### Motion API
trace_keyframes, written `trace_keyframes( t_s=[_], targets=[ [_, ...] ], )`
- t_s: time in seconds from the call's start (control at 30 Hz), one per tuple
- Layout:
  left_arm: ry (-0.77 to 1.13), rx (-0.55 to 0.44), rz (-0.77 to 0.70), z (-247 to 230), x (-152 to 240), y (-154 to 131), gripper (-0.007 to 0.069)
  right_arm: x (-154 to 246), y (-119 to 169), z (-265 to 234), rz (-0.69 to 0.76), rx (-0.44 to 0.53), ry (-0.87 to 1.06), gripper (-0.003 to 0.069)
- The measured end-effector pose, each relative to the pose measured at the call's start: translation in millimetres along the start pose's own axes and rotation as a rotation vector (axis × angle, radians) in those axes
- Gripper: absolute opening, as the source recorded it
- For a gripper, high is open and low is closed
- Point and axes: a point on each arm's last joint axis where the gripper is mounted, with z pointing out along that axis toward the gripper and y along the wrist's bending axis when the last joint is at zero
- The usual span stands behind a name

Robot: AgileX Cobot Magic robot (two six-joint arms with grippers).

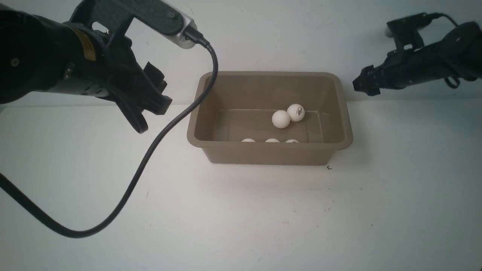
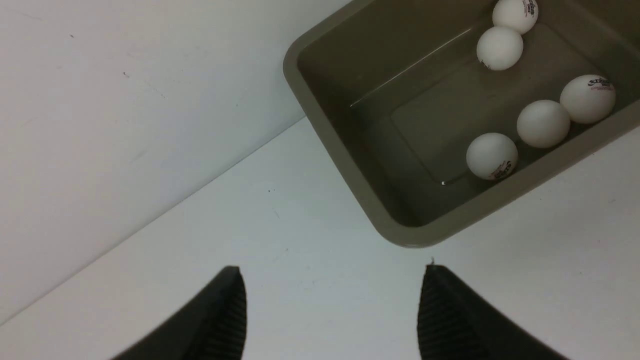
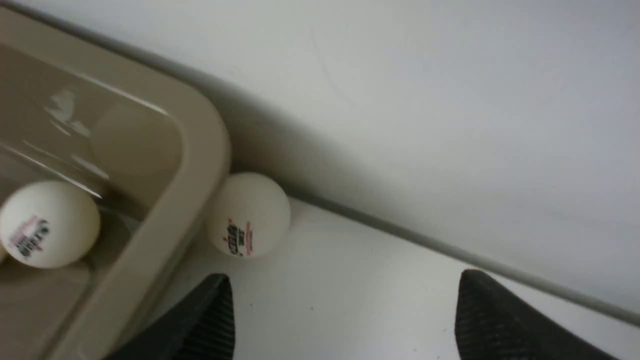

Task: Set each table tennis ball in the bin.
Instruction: Use the right arm to clamp the table tennis ball closest to it

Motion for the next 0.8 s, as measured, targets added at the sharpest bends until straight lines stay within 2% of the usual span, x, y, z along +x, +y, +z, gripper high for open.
trace_keyframes(
  t_s=[0.27, 0.6, 0.7, 0.8],
  targets=[
    [0.010, 0.001, -0.001, 0, 1, 0, 0.0415, 8, 4, 10, 0.082, -0.053, 0.014, 0.0536],
    [0.010, 0.001, -0.002, 0, 1, 0, 0.0415, -3, 40, 20, 0.007, -0.099, -0.020, 0.0536],
    [0.010, 0.001, -0.002, 0, 1, 0, 0.0415, -3, 39, 21, 0.019, -0.082, -0.033, 0.0536],
    [0.011, 0.001, -0.003, 0, 1, 0, 0.0415, 3, 21, 22, 0.125, -0.045, -0.034, 0.0536]
  ],
)
